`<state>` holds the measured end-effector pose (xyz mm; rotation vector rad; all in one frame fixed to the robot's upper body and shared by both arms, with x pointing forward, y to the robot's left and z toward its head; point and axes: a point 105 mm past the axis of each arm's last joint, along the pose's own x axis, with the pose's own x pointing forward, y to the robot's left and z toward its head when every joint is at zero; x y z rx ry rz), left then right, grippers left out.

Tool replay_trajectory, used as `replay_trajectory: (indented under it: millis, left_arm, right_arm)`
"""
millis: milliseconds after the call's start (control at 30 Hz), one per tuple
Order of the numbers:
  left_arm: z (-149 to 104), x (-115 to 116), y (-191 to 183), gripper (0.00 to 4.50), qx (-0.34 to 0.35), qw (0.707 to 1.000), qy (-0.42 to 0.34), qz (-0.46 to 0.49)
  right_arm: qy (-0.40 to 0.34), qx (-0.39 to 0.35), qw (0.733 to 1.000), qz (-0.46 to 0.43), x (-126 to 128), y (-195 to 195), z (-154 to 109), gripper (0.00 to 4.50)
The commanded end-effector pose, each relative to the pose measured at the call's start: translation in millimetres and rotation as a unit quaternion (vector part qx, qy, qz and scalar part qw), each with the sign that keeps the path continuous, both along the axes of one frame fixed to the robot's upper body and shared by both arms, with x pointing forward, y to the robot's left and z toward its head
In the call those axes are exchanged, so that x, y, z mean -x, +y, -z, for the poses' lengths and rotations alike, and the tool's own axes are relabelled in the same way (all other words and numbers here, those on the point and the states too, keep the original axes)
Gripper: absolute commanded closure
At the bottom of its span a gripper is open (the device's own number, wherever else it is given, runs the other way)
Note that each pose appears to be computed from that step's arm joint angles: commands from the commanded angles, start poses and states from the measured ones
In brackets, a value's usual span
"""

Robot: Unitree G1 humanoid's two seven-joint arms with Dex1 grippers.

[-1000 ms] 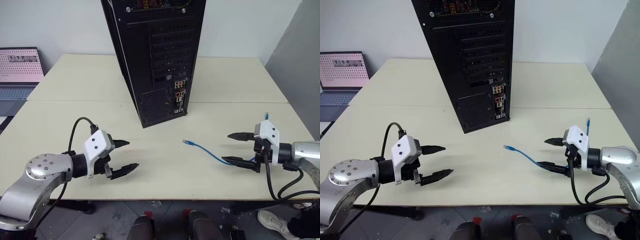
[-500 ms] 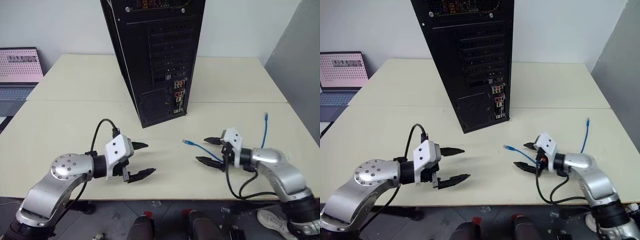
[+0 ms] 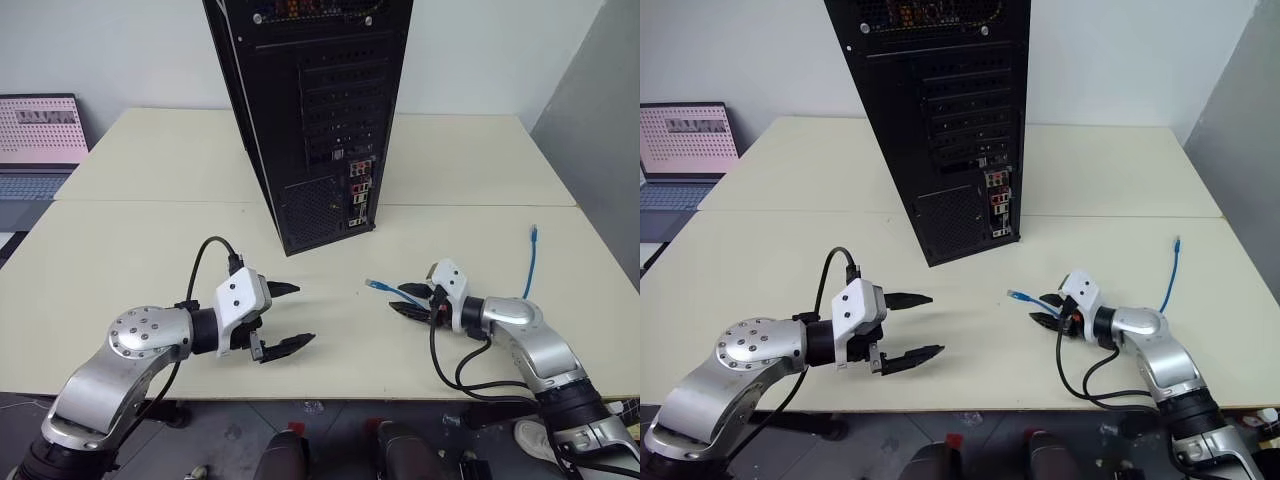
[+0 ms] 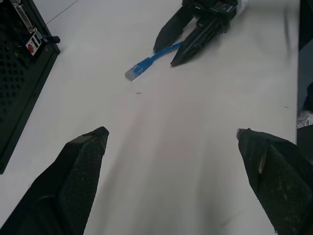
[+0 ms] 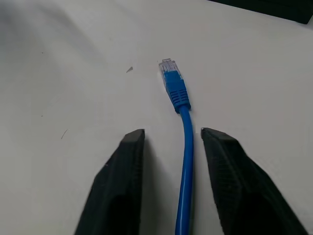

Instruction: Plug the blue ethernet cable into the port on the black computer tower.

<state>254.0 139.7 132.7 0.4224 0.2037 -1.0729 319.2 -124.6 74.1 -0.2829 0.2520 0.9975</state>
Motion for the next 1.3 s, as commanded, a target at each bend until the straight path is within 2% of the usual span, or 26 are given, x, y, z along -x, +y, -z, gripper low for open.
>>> replay_trajectory:
  millis: [33, 133, 167, 400, 733, 833, 1000, 1067, 1267, 1300]
  left_arm:
    - [-2.3, -5.3, -3.8, 0.0, -0.001, 1.0, -0.017, 0.004]
    - [2.7, -10.1, -6.0, 0.0, -0.004, 1.0, -0.015, 0.009]
    - [4.5, -12.0, -7.6, 0.0, -0.004, 1.0, -0.015, 0.012]
    - [5.0, -26.1, -20.6, 0.0, -0.003, 0.999, -0.02, 0.043]
    - [-1.8, -35.1, -35.5, 0.0, 0.028, 0.997, -0.01, 0.072]
    - [-3.7, -36.4, -37.4, 0.5, 0.037, 0.996, -0.006, 0.075]
    - [3.5, -30.6, -36.8, 1.69, 0.016, 0.995, 0.006, 0.097]
    - [7.3, -29.8, -35.4, 2.02, 0.005, 0.995, 0.007, 0.098]
    - [12.1, -36.4, -30.6, 3.4, -0.003, 0.997, 0.001, 0.071]
    - [11.9, -35.9, -30.4, 3.4, 0.002, 0.997, 0.006, 0.071]
  right_arm:
    - [-0.026, -0.003, 1.0, -0.014, 1.2, 1.5, -15.1, 3.57]
    - [-0.04, 0.002, 0.998, -0.044, 5.6, 10.0, -24.9, 4.35]
    - [-0.045, 0.004, 0.997, -0.061, 8.9, 14.4, -29.2, 4.48]
    - [-0.071, 0.017, 0.986, -0.151, 26.0, 42.9, -60.1, 4.48]
    - [-0.073, 0.033, 0.978, -0.192, 35.7, 61.1, -63.8, 4.48]
    - [-0.073, 0.035, 0.977, -0.195, 37.0, 62.9, -62.5, 4.5]
    - [-0.075, 0.035, 0.977, -0.198, 38.4, 64.3, -62.4, 4.5]
    - [-0.075, 0.035, 0.977, -0.199, 38.7, 64.4, -62.5, 4.5]
    - [-0.075, 0.033, 0.976, -0.2, 39.1, 64.8, -63.0, 4.5]
    - [-0.075, 0.032, 0.976, -0.199, 38.9, 64.9, -63.1, 4.5]
